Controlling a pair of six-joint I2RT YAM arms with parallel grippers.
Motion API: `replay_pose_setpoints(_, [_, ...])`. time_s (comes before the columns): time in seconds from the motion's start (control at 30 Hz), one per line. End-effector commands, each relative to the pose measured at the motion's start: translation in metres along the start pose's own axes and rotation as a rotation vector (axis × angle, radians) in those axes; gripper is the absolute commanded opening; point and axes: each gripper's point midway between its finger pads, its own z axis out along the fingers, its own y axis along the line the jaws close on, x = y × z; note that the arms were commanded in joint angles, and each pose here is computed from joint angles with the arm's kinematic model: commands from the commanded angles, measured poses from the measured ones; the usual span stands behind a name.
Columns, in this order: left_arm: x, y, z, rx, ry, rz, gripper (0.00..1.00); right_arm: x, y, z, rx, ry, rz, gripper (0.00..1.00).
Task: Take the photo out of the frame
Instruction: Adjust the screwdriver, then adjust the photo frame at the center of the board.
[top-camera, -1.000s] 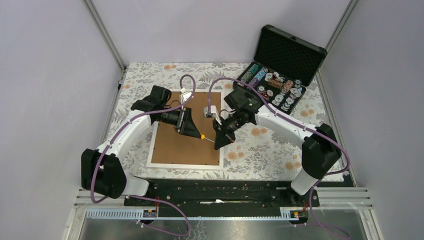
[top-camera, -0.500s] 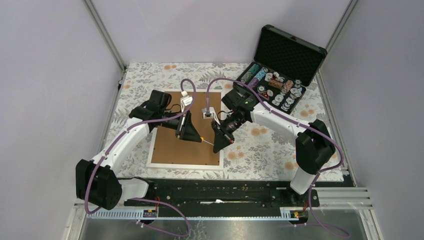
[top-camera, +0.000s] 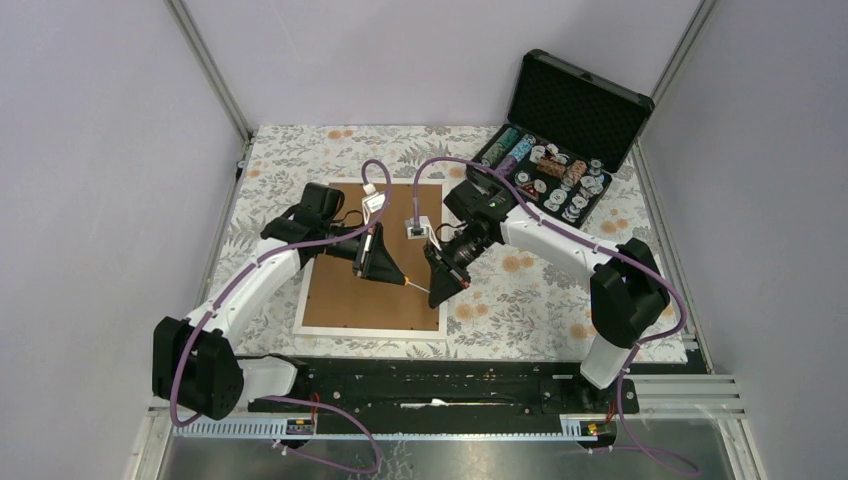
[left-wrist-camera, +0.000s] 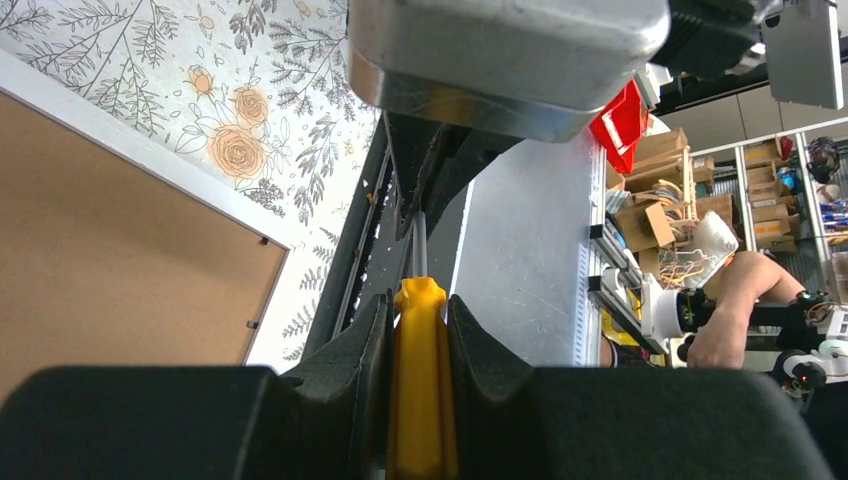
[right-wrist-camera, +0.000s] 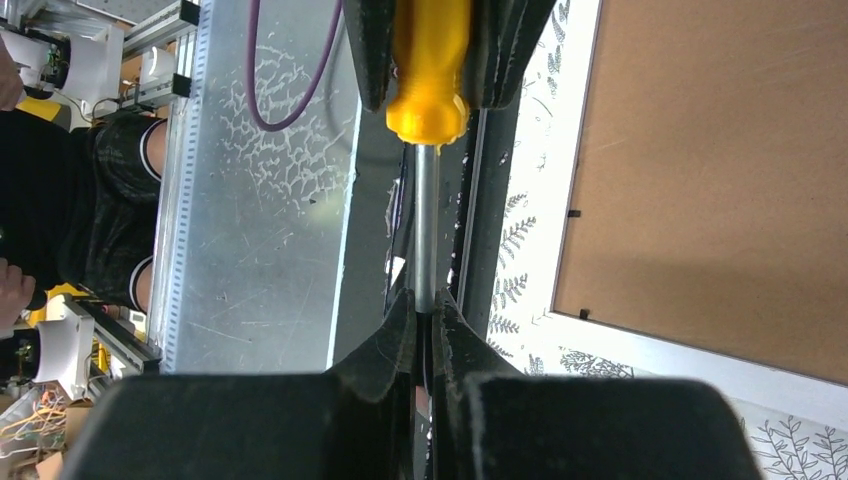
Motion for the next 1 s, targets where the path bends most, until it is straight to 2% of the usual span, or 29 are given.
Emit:
replay_pose_setpoints(0.0, [-0.004, -0.007, 0.002, 0.041, -0.024, 0.011, 0.0, -0.018, 0.009, -0.004, -0.033, -0.039, -0.057, 0.0])
replay_pose_setpoints(0.03, [-0.002, -0.006, 0.002, 0.044, -0.025, -0.006, 0.0, -0.02, 0.008, -0.005, -0.029, -0.042, -0.049, 0.09])
replay_pose_setpoints(0.07, [0.001, -0.004, 0.003, 0.038, -0.03, -0.023, 0.0, -0.022, 0.006, -0.006, -0.024, -0.051, -0.026, 0.26])
replay_pose_setpoints(0.1, [0.004, 0.001, 0.003, 0.021, -0.035, -0.049, 0.0, -0.026, 0.002, -0.011, -0.02, -0.073, -0.008, 0.5])
replay_pose_setpoints(0.17, [0.011, 0.013, 0.002, -0.017, -0.058, -0.112, 0.0, -0.035, -0.013, -0.03, 0.007, -0.149, 0.043, 0.88])
replay_pose_setpoints(0.2, [0.011, 0.02, 0.0, -0.032, -0.079, -0.15, 0.0, -0.039, -0.022, -0.042, 0.03, -0.195, 0.075, 0.97])
replay_pose_setpoints(0.33, [0.011, 0.054, -0.011, -0.215, -0.154, -0.236, 0.0, -0.041, -0.073, -0.079, 0.257, -0.365, 0.233, 1.0])
replay_pose_setpoints(0.43, [0.018, 0.067, -0.014, -0.266, -0.171, -0.288, 0.0, -0.022, -0.102, -0.084, 0.421, -0.449, 0.349, 1.0])
replay_pose_setpoints(0.53, [0.026, 0.081, -0.012, -0.278, -0.177, -0.354, 0.0, 0.001, -0.125, -0.077, 0.495, -0.433, 0.428, 0.93])
replay_pose_setpoints(0.63, [0.014, 0.102, -0.03, -0.341, -0.21, -0.372, 0.0, 0.018, -0.148, -0.074, 0.559, -0.393, 0.499, 0.87])
replay_pose_setpoints(0.8, [-0.023, 0.127, -0.081, -0.431, -0.33, -0.363, 0.0, 0.017, -0.188, -0.089, 0.752, -0.411, 0.528, 0.8])
replay_pose_setpoints(0.87, [-0.035, 0.143, -0.123, -0.513, -0.428, -0.345, 0.0, 0.011, -0.201, -0.095, 0.801, -0.438, 0.537, 0.79])
replay_pose_setpoints(0.97, [-0.047, 0.157, -0.177, -0.552, -0.53, -0.312, 0.0, 0.006, -0.214, -0.096, 0.816, -0.459, 0.584, 0.79])
